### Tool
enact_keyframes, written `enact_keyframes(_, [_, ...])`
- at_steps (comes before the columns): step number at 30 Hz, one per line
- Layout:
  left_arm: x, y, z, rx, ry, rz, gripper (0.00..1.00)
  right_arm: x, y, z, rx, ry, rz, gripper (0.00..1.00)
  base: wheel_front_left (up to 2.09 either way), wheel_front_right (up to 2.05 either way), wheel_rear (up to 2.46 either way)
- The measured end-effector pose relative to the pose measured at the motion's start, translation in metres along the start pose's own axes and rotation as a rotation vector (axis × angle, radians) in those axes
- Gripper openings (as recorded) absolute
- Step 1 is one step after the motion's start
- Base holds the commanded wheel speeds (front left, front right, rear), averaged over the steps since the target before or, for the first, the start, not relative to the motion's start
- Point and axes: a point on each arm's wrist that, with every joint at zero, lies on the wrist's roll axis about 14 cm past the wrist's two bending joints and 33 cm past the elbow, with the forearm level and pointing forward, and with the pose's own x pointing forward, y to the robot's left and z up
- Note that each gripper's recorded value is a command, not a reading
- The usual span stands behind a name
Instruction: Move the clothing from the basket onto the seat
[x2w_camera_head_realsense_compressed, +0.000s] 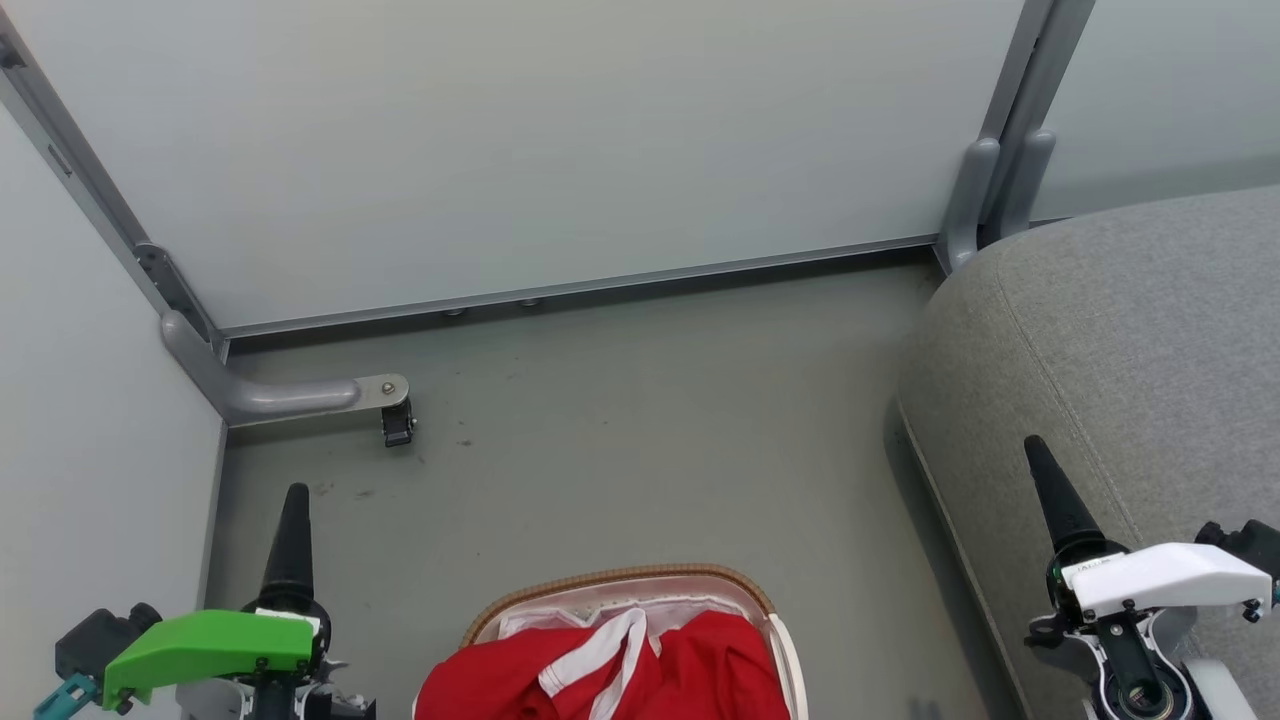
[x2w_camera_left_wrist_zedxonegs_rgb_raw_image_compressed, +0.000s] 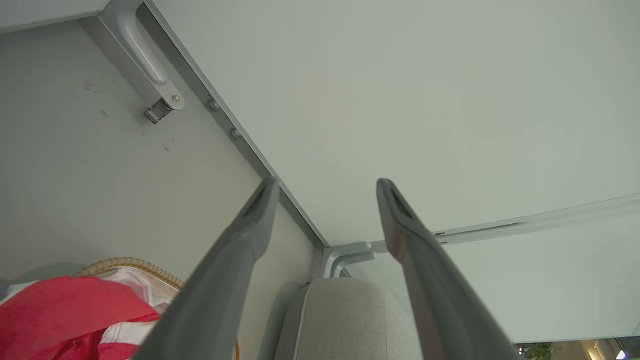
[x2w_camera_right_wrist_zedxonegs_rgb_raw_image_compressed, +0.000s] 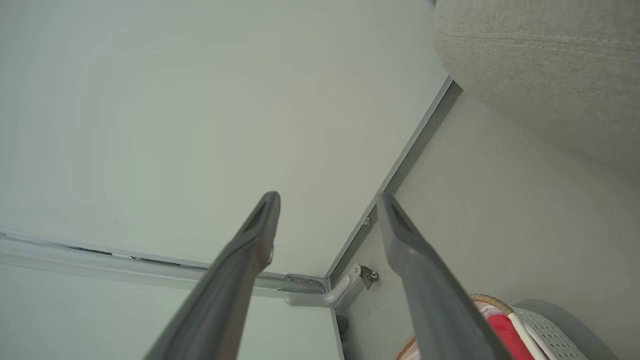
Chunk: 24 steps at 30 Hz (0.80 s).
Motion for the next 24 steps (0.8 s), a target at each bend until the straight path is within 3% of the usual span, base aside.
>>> enact_keyframes(13, [0.001, -0.003, -0.003, 0.266, 0.001, -0.013, 1.0, 0.002, 0.005, -0.004, -0.245, 0.009, 0.021, 1.0, 0.0, 0.0, 0.0])
enact_keyframes(24, [0.001, -0.007, -0.003, 0.429, -0.011, -0.029, 1.0, 0.004, 0.012, -0.008, -0.415, 0.017, 0.055, 1.0, 0.0, 0.0, 0.0])
